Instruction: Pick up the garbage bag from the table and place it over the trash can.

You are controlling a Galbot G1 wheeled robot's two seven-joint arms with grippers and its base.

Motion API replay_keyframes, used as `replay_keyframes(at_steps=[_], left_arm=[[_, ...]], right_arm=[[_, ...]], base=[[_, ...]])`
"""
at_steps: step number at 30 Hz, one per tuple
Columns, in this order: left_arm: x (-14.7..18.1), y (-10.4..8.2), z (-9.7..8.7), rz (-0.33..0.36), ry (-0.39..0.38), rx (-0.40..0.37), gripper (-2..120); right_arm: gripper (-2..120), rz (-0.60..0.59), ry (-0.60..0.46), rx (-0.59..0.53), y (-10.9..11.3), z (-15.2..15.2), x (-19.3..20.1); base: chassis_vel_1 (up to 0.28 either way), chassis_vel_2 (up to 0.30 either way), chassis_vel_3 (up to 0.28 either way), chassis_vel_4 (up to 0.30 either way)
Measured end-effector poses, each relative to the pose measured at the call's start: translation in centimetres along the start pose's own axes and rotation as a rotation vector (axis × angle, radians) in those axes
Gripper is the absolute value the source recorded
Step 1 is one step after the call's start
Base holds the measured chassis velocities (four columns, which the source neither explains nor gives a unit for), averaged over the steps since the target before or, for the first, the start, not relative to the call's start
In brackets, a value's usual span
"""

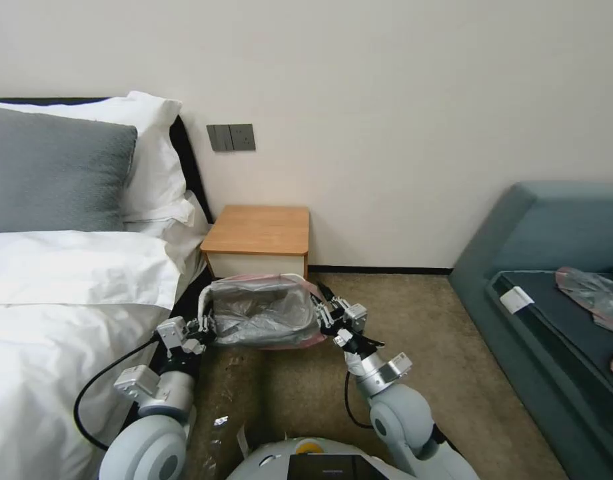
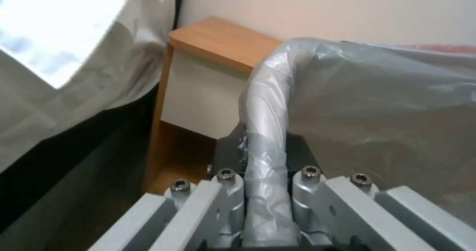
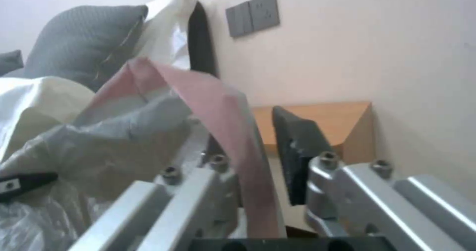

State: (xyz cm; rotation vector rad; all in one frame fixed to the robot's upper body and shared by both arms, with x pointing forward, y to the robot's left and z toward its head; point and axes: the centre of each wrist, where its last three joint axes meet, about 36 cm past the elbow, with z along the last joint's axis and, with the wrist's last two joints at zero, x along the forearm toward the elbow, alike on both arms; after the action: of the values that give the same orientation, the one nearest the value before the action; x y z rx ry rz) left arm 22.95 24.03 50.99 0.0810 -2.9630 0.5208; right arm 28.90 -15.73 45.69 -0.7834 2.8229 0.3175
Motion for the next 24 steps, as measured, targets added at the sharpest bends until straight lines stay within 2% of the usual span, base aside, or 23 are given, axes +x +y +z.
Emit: replay_keyframes(at_steps=[2, 4, 12, 18, 24], left_arm=[[0.0, -0.1, 0.1, 0.01, 0.006, 0.003, 5], [-0.1, -0.2, 0.2, 0.013, 0.009, 0.004, 5], [-0.3, -0.6, 1.0, 0.062, 0.039, 0.012, 5], [-0.2, -0.6, 0.9, 0.083, 0.036, 0.014, 5], [-0.1, -0.7, 0.5, 0.11, 0.021, 0.015, 5]], right_arm=[[3, 0.024, 0.002, -0.002, -0.5, -0.2, -0.2], [0, 0.031, 0.004, -0.003, -0.7, -0.3, -0.2], [0, 0.049, 0.047, -0.048, -1.9, -1.7, -0.7], [0, 0.085, 0.122, -0.084, -3.6, -1.0, -0.9], [0, 0.099, 0.147, -0.146, -4.1, -0.9, -1.0]], base=[[0.0, 0.0, 0.0, 0.0], [0.0, 0.0, 0.0, 0.0], [0.0, 0.0, 0.0, 0.0], [0.0, 0.0, 0.0, 0.0], [0.0, 0.0, 0.0, 0.0]])
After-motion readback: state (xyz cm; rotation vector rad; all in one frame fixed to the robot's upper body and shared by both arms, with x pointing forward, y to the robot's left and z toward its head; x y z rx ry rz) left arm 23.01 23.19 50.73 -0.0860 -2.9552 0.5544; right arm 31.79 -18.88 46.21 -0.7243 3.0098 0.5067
